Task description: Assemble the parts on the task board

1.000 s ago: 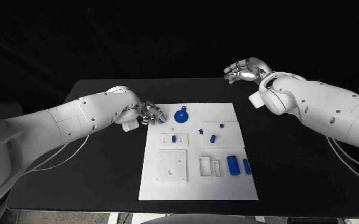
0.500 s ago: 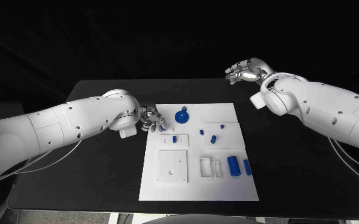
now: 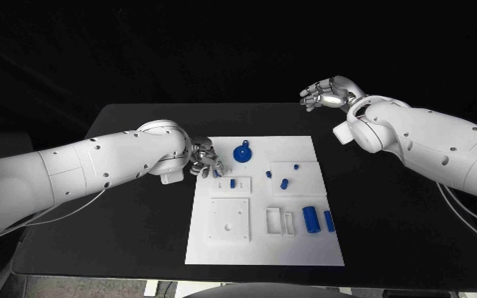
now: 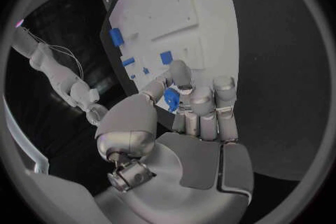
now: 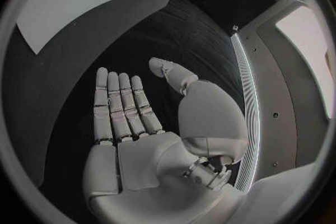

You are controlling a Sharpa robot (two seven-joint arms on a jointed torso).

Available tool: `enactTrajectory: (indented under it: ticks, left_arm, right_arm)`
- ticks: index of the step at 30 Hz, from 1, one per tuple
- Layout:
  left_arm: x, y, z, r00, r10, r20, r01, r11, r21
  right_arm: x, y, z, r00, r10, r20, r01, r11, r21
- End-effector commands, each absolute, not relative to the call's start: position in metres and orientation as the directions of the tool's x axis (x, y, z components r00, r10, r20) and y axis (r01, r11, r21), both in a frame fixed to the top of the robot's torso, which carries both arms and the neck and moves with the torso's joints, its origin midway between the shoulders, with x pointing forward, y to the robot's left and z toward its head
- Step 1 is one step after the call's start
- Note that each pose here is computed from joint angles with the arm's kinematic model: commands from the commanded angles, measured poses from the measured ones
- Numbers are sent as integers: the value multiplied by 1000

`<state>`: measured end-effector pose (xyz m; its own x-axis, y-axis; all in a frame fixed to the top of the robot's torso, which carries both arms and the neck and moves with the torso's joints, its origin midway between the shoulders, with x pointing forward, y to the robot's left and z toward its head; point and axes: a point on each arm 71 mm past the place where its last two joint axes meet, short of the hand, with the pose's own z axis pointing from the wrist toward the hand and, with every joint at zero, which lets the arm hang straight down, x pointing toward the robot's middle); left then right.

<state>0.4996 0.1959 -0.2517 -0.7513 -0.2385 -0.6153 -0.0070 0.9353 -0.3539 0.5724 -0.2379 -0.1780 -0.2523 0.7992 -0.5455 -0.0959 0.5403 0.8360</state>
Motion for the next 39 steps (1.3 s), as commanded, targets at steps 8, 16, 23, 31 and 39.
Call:
enactTrajectory:
  ticks: [8,16,23,31,39]
  left_arm:
    - [493,190,-258,-743,-208,-636,14,946,-325]
    - [490,188,-263,-742,-209,-637,7,948,-318]
    - [489,188,-265,-742,-202,-639,10,950,-311]
    - [484,189,-274,-751,-197,-631,7,952,-305]
    - [483,189,-275,-748,-186,-637,15,955,-296]
  right_arm:
    - [572,-236,-179,-267,797,-542,-101,536,838]
    - [572,-236,-180,-271,796,-541,-97,536,839]
    - [572,-236,-180,-276,795,-540,-95,536,839]
    - [571,-236,-181,-277,795,-539,-95,535,839]
    - [571,-237,-181,-277,796,-539,-95,535,839]
